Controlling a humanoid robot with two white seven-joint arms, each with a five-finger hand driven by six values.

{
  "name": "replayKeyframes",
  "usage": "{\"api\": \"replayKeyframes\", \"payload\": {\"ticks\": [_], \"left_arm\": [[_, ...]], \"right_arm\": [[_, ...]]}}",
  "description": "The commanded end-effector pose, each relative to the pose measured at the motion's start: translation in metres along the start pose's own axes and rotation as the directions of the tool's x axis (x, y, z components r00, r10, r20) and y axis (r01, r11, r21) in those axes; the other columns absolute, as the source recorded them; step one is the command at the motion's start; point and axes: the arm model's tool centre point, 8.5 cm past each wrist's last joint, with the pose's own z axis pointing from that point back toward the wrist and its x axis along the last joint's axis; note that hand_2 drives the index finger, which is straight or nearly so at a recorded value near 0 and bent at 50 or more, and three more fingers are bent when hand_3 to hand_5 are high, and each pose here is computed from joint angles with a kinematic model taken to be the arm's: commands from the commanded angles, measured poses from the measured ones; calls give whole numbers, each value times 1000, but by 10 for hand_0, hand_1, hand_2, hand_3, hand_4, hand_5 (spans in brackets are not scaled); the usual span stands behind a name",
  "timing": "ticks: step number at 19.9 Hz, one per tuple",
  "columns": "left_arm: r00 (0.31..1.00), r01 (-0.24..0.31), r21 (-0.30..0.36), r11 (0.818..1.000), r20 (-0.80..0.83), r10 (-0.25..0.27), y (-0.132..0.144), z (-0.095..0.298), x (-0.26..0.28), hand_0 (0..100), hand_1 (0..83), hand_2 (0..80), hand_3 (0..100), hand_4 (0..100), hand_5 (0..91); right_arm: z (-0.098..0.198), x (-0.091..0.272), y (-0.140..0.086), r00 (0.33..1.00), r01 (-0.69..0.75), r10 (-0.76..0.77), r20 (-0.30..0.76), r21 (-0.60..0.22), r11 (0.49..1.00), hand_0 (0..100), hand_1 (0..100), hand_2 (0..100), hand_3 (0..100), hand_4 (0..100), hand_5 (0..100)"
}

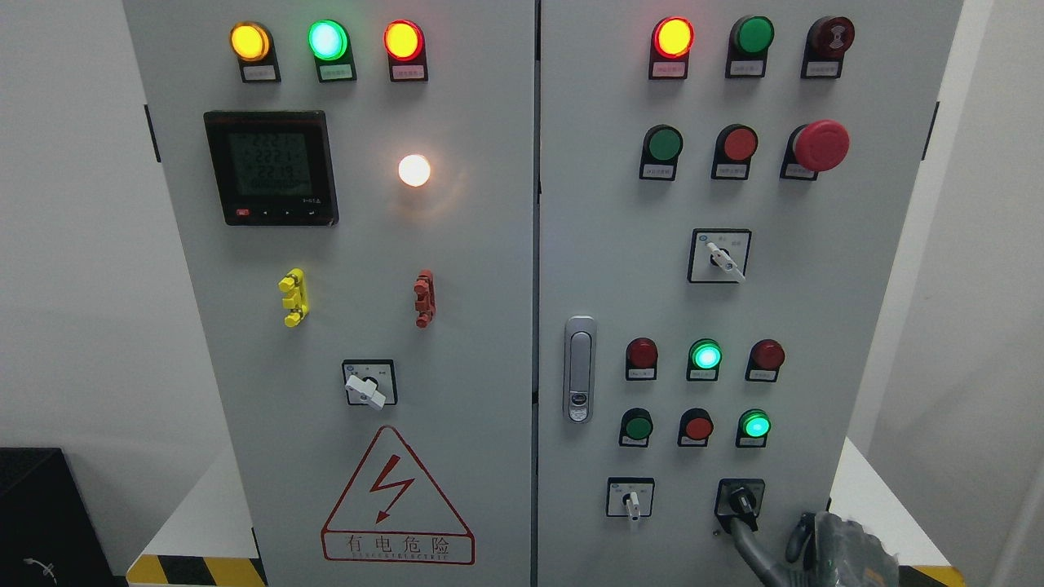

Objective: Flip black knob to close circuit
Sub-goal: 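Twist the black knob with the right hand to its other position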

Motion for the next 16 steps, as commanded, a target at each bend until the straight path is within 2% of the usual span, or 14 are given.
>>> {"api": "replayKeyframes", "payload": {"ticks": [1,16], "left_arm": [[999,44,-8,999,-17,-44,-1,2,-7,120,556,0,0,0,0],[999,42,-10,999,-18,-42,-1,2,-7,120,556,0,0,0,0]], "right_arm": [[-2,-7,-4,1000,6,-7,-22,-11,1000,0,164,798,988,804,801],[-6,-6,-9,1000,21,-21,-22,-25,999,0,165,790,982,804,799]]}}
